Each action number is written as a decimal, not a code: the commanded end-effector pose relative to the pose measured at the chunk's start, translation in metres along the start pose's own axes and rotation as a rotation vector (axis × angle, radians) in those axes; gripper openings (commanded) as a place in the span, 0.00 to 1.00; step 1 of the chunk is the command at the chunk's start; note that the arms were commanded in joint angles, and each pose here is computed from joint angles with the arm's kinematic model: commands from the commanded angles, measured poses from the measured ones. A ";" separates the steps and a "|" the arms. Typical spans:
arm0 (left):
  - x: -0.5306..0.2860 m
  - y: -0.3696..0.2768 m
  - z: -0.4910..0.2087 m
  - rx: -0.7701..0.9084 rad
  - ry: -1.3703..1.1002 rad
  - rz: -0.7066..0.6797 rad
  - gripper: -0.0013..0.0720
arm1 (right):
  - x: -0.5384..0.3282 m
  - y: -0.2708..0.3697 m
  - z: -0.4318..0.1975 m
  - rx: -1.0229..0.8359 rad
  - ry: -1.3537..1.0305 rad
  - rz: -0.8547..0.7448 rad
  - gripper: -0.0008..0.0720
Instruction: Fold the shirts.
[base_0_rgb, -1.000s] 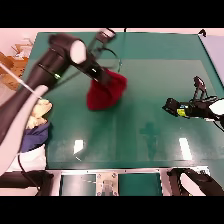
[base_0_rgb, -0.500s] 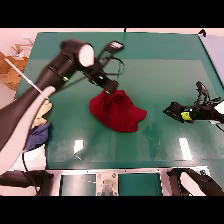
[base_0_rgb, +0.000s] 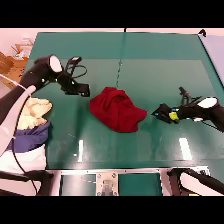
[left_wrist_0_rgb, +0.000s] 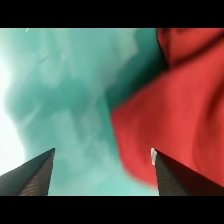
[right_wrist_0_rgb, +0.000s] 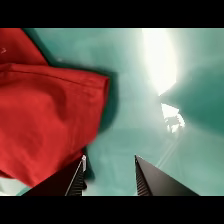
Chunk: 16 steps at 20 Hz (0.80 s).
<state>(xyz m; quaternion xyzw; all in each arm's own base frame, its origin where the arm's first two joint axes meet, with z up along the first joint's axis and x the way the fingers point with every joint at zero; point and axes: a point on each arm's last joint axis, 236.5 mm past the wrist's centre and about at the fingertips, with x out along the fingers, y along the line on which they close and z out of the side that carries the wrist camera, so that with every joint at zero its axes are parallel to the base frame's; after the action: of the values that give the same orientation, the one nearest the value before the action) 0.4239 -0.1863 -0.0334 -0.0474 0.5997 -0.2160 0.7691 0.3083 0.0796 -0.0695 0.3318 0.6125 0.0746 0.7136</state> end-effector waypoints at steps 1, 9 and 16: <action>0.039 -0.007 0.023 -0.112 -0.148 -0.157 0.99 | 0.043 0.011 -0.002 0.000 0.042 0.051 0.52; 0.062 -0.044 0.033 -0.152 -0.180 -0.387 0.05 | 0.069 0.037 -0.005 -0.004 0.070 0.156 0.04; -0.056 -0.055 0.080 -0.005 -0.310 -0.458 0.04 | -0.037 0.064 0.040 -0.090 -0.076 0.303 0.03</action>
<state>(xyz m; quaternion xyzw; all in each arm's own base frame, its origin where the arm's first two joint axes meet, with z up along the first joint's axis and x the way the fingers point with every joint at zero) 0.4687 -0.2418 0.0033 -0.2220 0.4833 -0.3532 0.7697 0.3496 0.1141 -0.0501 0.3861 0.5642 0.1731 0.7089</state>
